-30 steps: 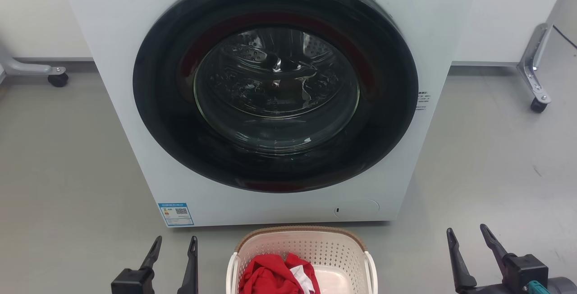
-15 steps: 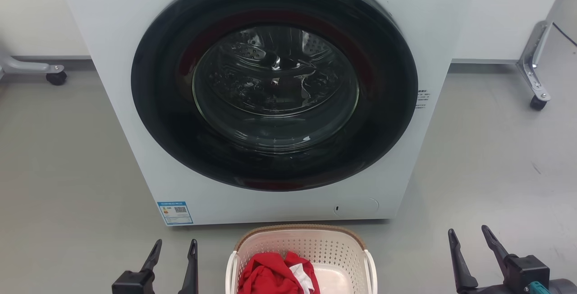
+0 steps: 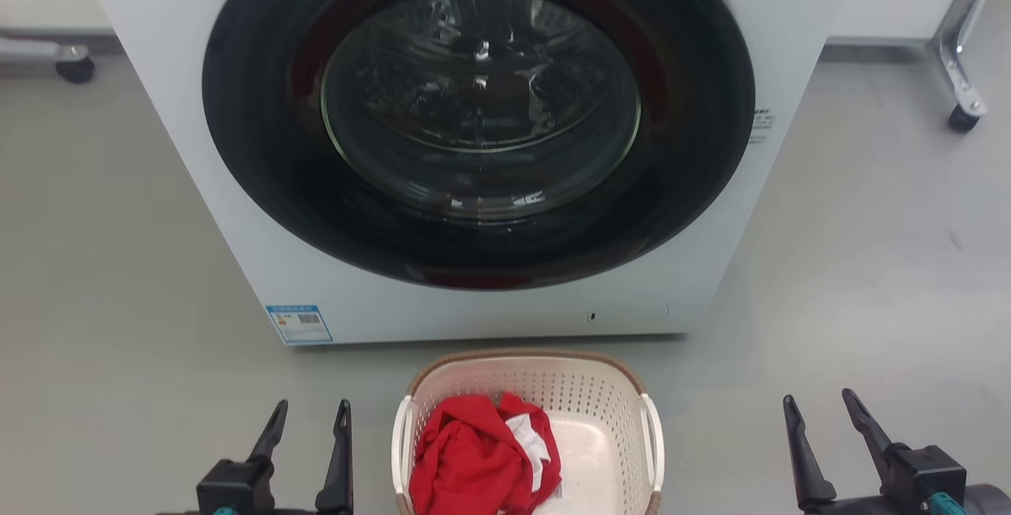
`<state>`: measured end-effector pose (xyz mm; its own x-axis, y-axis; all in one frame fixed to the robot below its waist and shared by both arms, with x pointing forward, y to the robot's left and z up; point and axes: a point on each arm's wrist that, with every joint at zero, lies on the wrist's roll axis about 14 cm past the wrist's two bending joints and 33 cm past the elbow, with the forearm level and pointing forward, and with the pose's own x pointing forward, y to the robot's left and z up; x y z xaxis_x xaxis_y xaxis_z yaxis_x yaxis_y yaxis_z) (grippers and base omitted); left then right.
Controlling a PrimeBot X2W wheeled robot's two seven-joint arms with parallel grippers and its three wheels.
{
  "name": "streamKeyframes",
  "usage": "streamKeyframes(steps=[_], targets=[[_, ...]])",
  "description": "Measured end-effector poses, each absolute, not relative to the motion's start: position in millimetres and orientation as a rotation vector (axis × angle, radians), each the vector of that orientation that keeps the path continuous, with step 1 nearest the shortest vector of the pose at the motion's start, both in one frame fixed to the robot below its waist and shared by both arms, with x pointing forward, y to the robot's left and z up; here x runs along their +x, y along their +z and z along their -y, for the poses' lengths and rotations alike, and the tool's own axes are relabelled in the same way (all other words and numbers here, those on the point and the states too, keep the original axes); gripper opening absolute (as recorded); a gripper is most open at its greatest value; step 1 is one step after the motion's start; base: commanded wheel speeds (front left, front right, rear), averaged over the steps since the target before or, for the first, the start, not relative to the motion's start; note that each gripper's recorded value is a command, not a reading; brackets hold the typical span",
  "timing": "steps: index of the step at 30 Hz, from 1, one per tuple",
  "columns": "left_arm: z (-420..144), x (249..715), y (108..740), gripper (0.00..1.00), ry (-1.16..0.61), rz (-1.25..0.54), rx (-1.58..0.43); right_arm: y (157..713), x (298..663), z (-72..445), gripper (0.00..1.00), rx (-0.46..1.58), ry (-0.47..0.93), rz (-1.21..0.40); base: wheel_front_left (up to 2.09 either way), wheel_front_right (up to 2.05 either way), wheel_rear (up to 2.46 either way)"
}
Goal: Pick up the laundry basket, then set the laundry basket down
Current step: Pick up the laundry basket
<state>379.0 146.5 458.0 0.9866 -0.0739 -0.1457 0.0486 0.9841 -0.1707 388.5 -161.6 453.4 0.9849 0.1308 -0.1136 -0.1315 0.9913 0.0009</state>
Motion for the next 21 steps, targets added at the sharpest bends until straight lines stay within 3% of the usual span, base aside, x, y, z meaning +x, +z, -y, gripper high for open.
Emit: streamKeyframes(steps=[21], targets=[[-135.6, 442.9, 400.5, 1.00, -0.094, -0.282, -0.185, 393.6, 445.6, 152.2, 1.00, 0.017, 0.150, -0.234, 0.00, 0.00, 0.00]])
